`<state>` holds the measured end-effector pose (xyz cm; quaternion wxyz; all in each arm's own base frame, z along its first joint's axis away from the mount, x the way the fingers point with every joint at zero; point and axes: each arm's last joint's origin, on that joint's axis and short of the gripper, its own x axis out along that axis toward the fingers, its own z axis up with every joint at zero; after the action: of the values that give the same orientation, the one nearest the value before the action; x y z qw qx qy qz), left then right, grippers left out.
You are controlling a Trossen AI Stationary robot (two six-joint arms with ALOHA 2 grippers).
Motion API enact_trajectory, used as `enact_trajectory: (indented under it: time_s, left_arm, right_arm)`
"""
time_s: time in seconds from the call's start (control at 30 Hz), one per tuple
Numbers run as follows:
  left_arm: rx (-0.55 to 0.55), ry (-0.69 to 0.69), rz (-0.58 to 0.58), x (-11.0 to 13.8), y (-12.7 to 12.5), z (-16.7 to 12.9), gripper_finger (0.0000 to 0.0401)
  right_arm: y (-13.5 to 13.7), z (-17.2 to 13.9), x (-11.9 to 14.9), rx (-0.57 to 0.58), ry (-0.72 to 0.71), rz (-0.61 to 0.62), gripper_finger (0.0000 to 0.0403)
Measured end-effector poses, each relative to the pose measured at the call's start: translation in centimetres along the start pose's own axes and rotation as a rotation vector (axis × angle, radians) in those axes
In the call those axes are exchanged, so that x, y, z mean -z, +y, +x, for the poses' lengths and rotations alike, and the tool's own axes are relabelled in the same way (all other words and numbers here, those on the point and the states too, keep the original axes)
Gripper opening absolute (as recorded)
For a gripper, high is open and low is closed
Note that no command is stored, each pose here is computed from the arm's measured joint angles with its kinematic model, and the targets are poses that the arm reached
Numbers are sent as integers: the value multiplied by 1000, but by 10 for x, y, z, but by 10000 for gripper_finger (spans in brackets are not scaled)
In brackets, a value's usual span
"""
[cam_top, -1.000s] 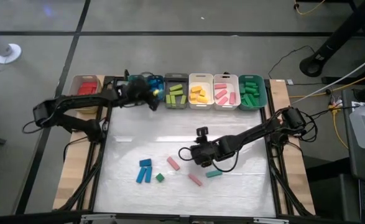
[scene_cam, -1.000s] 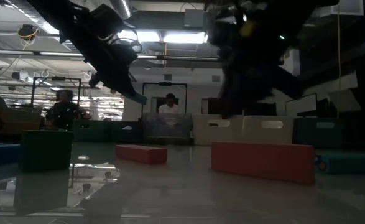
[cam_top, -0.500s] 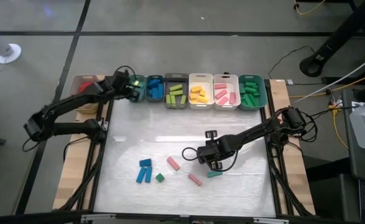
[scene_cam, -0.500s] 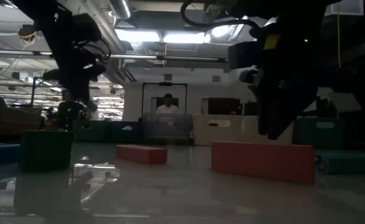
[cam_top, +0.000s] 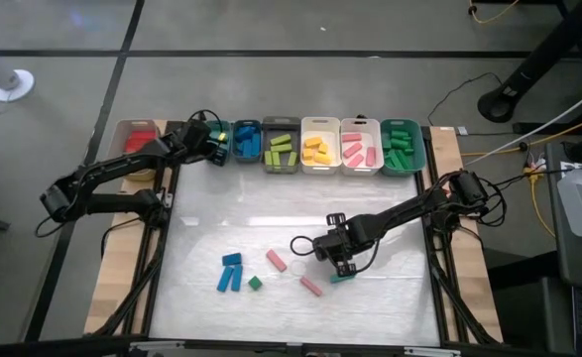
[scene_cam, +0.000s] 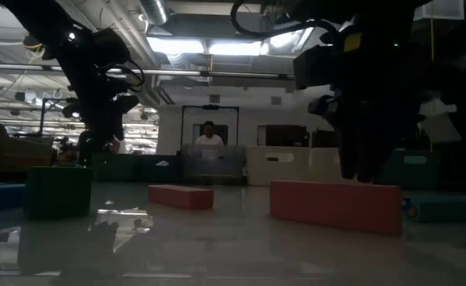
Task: Sort blocks
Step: Put the light blue block into the left green bin
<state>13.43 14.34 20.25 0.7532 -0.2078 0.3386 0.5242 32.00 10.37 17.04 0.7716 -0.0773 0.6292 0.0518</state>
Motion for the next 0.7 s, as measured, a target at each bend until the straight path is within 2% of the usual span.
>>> enact_trajectory:
  time_s: [0.2,0.27,0.37,0.5,0.7]
  left_arm:
    - [48,20,-45,1,-2,0,128]
    - [48,20,-41,1,-2,0,129]
    - [48,20,-49,1,-2,0,129]
    - [47,22,-48,1,-2,0,129]
    - [48,23,-48,1,-2,0,129]
  right_arm:
    - [7,-5,-1,-243,41,8,122]
    - [8,-10,-4,-282,50,68,122]
    - [9,-17,-7,-298,69,129,122]
    - [20,-19,-7,-312,69,100,122]
    - [46,-16,-2,-206,48,18,122]
